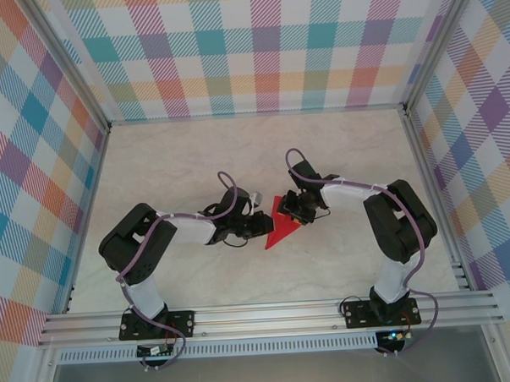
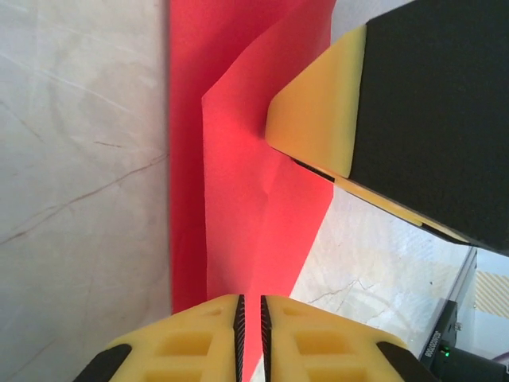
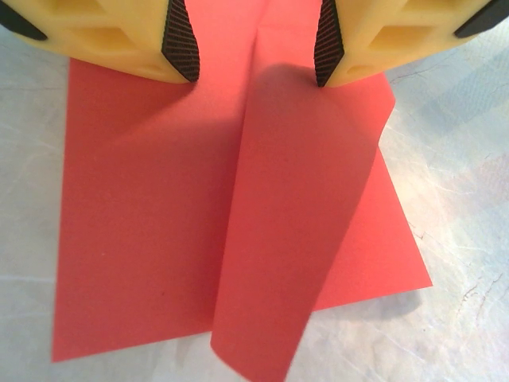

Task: Fold a paper plane with a square sheet of paper (pick it up from the middle)
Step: Fourth fold the wing at the center of the table.

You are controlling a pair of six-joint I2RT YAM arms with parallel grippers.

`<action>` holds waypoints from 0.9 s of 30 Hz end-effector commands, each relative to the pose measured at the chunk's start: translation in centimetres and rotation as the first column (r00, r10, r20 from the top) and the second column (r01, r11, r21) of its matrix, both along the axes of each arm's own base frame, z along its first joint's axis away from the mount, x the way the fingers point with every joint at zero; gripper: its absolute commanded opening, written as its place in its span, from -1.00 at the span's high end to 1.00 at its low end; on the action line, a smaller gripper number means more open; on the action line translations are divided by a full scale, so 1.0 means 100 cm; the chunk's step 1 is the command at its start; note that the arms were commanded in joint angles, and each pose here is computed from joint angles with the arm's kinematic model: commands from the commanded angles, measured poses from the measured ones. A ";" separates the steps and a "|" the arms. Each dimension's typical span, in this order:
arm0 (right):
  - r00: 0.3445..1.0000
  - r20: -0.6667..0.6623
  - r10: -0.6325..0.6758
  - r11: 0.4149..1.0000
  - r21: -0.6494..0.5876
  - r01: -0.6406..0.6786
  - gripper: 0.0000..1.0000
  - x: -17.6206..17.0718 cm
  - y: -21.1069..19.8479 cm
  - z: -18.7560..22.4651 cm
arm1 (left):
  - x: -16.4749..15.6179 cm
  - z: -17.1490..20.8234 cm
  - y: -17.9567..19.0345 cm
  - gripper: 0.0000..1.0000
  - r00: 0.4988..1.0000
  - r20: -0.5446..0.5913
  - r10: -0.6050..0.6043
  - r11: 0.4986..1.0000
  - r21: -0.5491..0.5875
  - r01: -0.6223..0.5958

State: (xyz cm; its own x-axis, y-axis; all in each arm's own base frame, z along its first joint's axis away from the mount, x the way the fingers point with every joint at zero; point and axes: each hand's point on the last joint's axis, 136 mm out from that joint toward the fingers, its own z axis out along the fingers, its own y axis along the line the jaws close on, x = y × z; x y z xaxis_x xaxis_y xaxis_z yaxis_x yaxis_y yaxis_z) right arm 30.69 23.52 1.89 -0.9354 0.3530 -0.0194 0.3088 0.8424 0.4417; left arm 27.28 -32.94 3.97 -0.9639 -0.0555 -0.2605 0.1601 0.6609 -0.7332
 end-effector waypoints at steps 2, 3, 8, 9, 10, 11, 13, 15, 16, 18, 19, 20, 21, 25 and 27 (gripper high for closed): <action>0.991 -0.125 -0.041 0.988 -0.153 0.021 0.05 -0.026 -0.030 -0.044 | 0.004 -0.003 -0.002 0.72 1.000 0.016 -0.005 0.999 0.036 0.004; 0.991 -0.128 -0.040 0.988 -0.154 0.020 0.04 -0.027 -0.029 -0.044 | 0.005 -0.005 -0.002 0.73 1.000 0.013 -0.002 0.999 0.040 0.002; 0.990 -0.134 -0.038 0.986 -0.165 0.015 0.05 -0.028 -0.031 -0.047 | 0.005 -0.009 -0.003 0.79 1.000 -0.001 -0.006 0.999 0.047 0.006; 0.990 -0.137 -0.038 0.986 -0.167 0.015 0.05 -0.028 -0.031 -0.048 | 0.005 -0.010 -0.002 0.80 1.000 -0.003 -0.005 0.999 0.050 0.005; 0.990 -0.139 -0.037 0.986 -0.168 0.013 0.05 -0.028 -0.031 -0.049 | 0.005 -0.011 -0.002 0.82 1.000 -0.003 -0.003 0.999 0.053 0.003; 0.989 -0.141 -0.036 0.985 -0.172 0.012 0.05 -0.028 -0.031 -0.050 | 0.005 -0.012 -0.002 0.82 1.000 -0.004 -0.004 0.998 0.056 0.004; 0.988 -0.148 -0.038 0.984 -0.177 0.011 0.05 -0.029 -0.032 -0.052 | 0.005 -0.014 0.000 0.84 1.000 -0.008 0.002 0.998 0.065 -0.001; 0.988 -0.151 -0.038 0.983 -0.183 0.010 0.06 -0.029 -0.032 -0.053 | 0.005 -0.015 0.001 0.87 1.000 -0.009 0.004 0.997 0.071 -0.004; 0.987 -0.155 -0.040 0.982 -0.188 0.010 0.06 -0.029 -0.033 -0.054 | 0.004 -0.015 0.001 0.89 1.000 -0.008 0.003 0.997 0.074 -0.003; 0.986 -0.159 -0.042 0.981 -0.194 0.011 0.08 -0.030 -0.034 -0.055 | 0.004 -0.016 0.001 0.91 1.000 -0.011 0.002 0.997 0.074 -0.001; 0.986 -0.160 -0.045 0.980 -0.197 0.012 0.08 -0.030 -0.035 -0.056 | 0.004 -0.017 0.002 0.91 1.000 -0.012 0.002 0.997 0.076 -0.001; 0.986 -0.162 -0.045 0.980 -0.200 0.011 0.09 -0.030 -0.035 -0.056 | 0.004 -0.017 0.001 0.91 1.000 -0.012 0.002 0.997 0.076 -0.001; 0.986 -0.162 -0.045 0.979 -0.203 0.012 0.09 -0.031 -0.036 -0.057 | 0.004 -0.017 0.002 0.91 1.000 -0.014 0.003 0.997 0.077 -0.002; 0.985 -0.168 -0.047 0.977 -0.211 0.010 0.12 -0.032 -0.037 -0.058 | 0.003 -0.019 0.001 0.91 1.000 -0.021 -0.002 0.997 0.074 0.003; 0.984 -0.170 -0.051 0.976 -0.217 0.013 0.14 -0.032 -0.039 -0.059 | 0.003 -0.019 0.000 0.91 1.000 -0.022 -0.003 0.997 0.072 0.005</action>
